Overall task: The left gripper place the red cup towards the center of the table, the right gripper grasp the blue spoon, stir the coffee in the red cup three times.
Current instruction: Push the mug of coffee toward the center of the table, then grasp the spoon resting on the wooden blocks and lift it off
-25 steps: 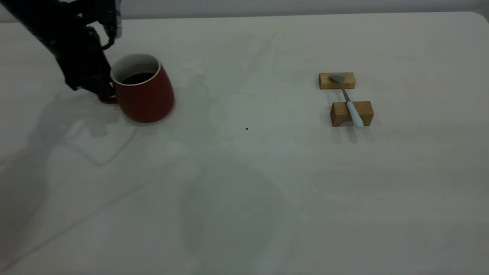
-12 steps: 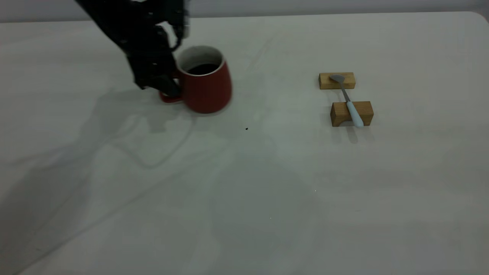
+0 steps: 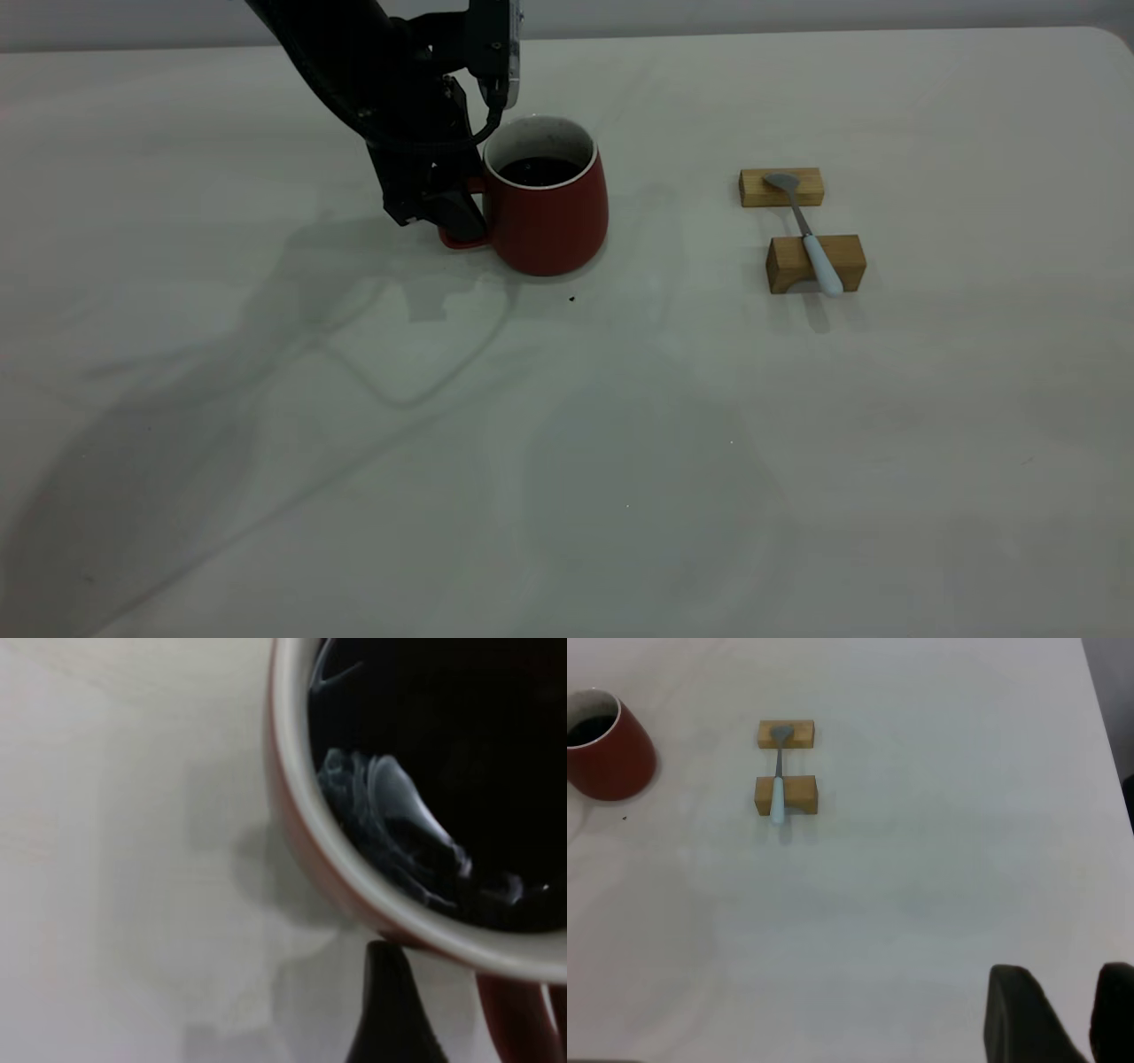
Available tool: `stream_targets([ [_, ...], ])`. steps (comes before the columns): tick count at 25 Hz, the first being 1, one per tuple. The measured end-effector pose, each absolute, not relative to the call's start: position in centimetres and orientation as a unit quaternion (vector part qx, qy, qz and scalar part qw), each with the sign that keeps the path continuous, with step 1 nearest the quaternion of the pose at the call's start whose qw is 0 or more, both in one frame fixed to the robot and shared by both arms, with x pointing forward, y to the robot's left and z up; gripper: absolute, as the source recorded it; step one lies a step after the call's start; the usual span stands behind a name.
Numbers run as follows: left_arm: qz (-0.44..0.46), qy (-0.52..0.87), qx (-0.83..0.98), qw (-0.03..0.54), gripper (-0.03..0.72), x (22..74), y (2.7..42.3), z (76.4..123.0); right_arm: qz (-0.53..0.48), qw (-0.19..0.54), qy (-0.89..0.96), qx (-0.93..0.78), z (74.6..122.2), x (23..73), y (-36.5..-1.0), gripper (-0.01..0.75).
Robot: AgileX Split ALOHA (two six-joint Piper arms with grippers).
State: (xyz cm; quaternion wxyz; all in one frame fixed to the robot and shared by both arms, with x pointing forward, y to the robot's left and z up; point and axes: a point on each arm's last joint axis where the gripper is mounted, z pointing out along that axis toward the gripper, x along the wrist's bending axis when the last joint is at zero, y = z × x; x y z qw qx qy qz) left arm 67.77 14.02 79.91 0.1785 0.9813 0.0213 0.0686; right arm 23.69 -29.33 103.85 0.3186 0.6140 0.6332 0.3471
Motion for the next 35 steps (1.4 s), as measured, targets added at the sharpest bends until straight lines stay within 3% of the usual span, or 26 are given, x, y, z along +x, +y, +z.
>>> stream_targets([
  [6, 0.065, 0.048, 0.985, 0.151, 0.551, 67.7, 14.4, 84.1, 0.347, 0.319, 0.633, 0.614, 103.8, 23.7, -29.3, 0.237],
  [13, 0.103, 0.160, 0.977, 0.096, 0.551, 66.0, 16.4, 98.7, 0.347, 0.319, 0.633, 0.614, 103.8, 23.7, -29.3, 0.237],
  [18, 0.157, 0.281, 0.938, 0.129, 0.551, 62.0, 18.1, 109.3, 0.347, 0.319, 0.633, 0.614, 103.8, 23.7, -29.3, 0.237],
  [25, 0.183, 0.435, 0.859, 0.199, 0.551, 53.6, 20.7, 119.5, 0.347, 0.319, 0.633, 0.614, 103.8, 23.7, -29.3, 0.237],
  [31, 0.204, 0.502, 0.799, 0.262, 0.551, 46.5, 22.9, 123.0, 0.347, 0.319, 0.633, 0.614, 103.8, 23.7, -29.3, 0.237],
  [35, 0.188, 0.529, 0.786, 0.258, 0.551, 41.3, 24.5, 120.8, 0.347, 0.319, 0.633, 0.614, 103.8, 23.7, -29.3, 0.237],
])
